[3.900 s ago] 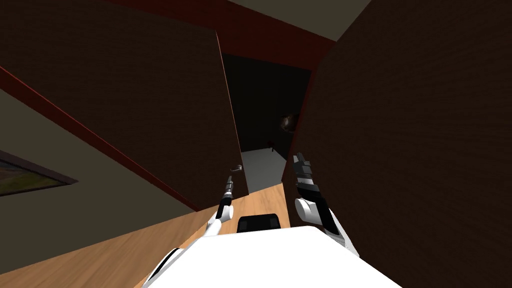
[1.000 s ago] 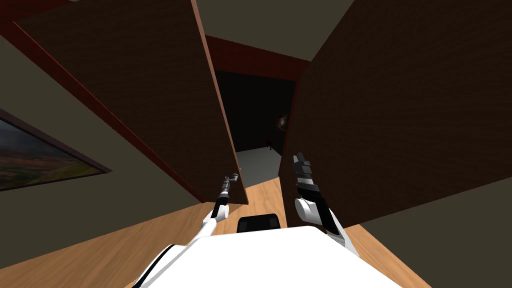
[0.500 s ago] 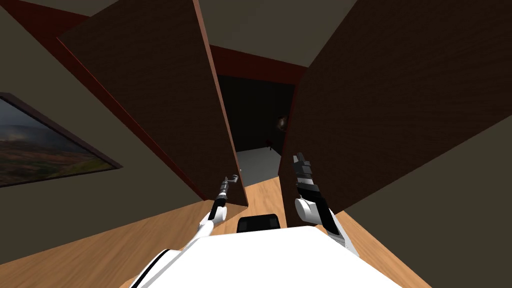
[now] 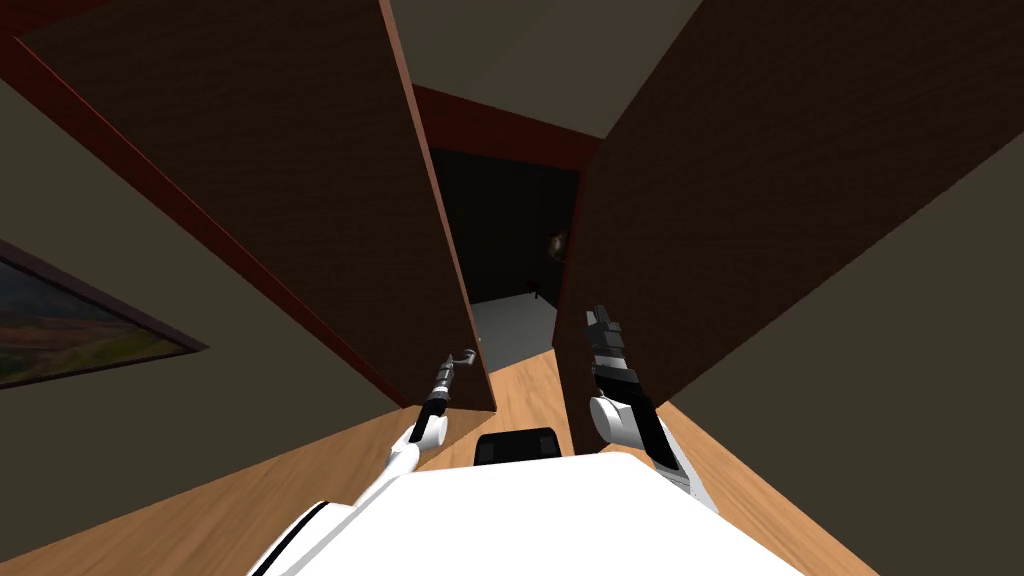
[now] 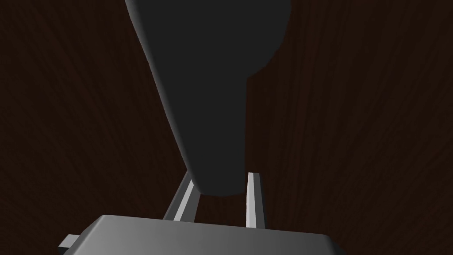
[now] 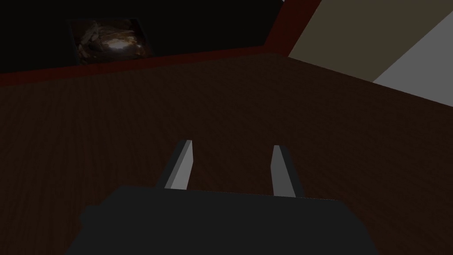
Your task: Pull the door open
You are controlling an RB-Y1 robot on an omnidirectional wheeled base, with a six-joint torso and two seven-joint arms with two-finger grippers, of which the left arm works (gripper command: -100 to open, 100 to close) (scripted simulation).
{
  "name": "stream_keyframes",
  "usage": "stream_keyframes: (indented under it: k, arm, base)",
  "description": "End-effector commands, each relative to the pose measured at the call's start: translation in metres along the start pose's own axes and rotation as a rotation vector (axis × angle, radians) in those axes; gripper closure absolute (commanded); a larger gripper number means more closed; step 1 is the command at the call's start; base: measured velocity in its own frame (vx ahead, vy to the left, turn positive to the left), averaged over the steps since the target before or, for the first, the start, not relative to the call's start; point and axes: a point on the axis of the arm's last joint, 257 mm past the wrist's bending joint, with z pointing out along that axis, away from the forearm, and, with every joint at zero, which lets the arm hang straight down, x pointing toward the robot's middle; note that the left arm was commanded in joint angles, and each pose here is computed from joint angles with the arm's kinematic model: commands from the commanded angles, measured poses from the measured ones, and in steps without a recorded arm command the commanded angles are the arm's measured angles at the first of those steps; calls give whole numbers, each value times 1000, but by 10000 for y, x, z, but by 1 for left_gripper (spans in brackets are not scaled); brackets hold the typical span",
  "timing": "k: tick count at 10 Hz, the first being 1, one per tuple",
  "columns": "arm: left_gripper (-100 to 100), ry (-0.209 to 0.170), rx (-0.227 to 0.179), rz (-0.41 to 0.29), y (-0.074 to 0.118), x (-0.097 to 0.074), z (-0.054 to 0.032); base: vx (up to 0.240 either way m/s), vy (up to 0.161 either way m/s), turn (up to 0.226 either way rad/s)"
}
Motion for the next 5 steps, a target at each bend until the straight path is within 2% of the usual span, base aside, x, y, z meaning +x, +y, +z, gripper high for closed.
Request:
stream_keyframes:
  k: [1,3,5]
  arm:
    - [100,12,9,-14,-11,17,-16]
    - [100,40,39,-56,-96,228,-10]
    - [100,47,51,-74,-132,310,-6]
  base:
    - [-36,48,-149]
    - [44,33,-167]
    - [175,-12,-92]
